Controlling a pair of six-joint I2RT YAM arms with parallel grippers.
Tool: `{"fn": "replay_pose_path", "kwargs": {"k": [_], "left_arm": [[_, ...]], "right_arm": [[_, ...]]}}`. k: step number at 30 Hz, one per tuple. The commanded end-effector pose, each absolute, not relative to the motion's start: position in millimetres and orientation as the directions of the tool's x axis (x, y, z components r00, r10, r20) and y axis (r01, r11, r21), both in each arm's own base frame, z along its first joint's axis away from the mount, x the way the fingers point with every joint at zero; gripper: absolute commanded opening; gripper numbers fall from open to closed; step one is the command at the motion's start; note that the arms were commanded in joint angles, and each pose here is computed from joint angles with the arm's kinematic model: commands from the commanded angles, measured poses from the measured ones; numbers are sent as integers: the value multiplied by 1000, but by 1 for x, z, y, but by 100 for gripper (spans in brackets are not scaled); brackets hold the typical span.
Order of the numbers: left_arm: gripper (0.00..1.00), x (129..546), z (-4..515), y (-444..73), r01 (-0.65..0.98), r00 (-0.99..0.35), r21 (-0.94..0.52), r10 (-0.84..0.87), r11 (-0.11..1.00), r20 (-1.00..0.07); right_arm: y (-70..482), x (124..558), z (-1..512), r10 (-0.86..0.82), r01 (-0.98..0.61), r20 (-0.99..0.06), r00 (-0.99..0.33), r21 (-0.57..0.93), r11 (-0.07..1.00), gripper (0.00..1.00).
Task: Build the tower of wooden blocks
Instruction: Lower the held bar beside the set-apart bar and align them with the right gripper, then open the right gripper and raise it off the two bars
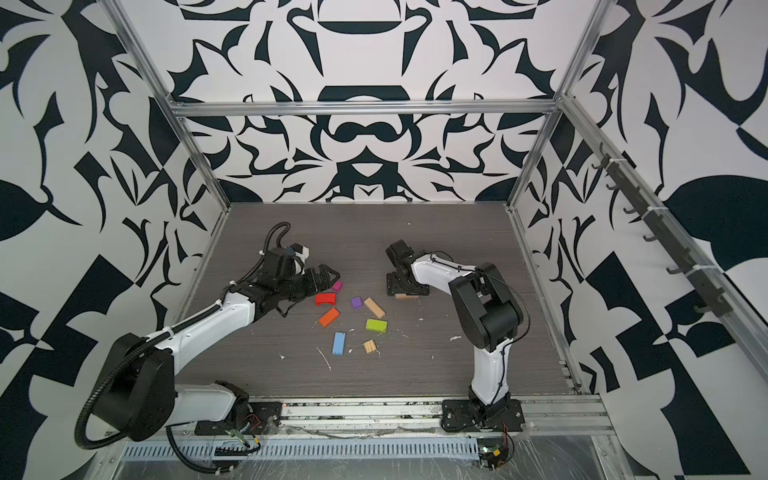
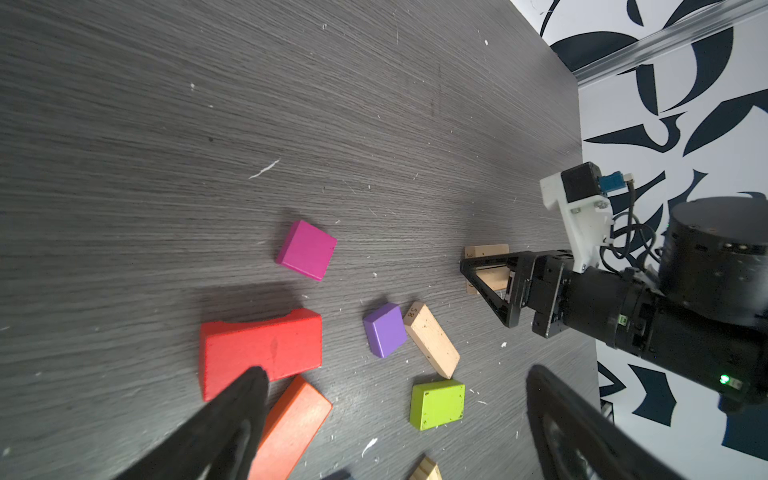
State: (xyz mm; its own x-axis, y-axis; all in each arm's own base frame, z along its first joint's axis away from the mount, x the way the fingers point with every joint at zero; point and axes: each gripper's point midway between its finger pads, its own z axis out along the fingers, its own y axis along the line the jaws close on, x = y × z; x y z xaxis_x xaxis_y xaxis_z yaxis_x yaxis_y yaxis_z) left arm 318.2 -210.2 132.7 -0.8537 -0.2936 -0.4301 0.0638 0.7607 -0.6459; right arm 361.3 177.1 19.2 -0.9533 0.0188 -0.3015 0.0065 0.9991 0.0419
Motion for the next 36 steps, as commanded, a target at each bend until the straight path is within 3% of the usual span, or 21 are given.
{"fn": "replay_pose_path", "kwargs": {"k": [1,18,36], "left_arm": [[100,316,136,-206,67,-846,-639,-296,767,-443],[100,318,138,-207,70,-844,-641,-297,764,-446],[100,321,140,-209,69,-845,-646,-300,760,-443]], "right_arm": [[167,360,17,28,29,-294,-955,-1,1000,86],[173,372,55,12,-3,-382,-924,38,999,95],[179,370,101,-26,-71,-449,-893,84,994,89]]}}
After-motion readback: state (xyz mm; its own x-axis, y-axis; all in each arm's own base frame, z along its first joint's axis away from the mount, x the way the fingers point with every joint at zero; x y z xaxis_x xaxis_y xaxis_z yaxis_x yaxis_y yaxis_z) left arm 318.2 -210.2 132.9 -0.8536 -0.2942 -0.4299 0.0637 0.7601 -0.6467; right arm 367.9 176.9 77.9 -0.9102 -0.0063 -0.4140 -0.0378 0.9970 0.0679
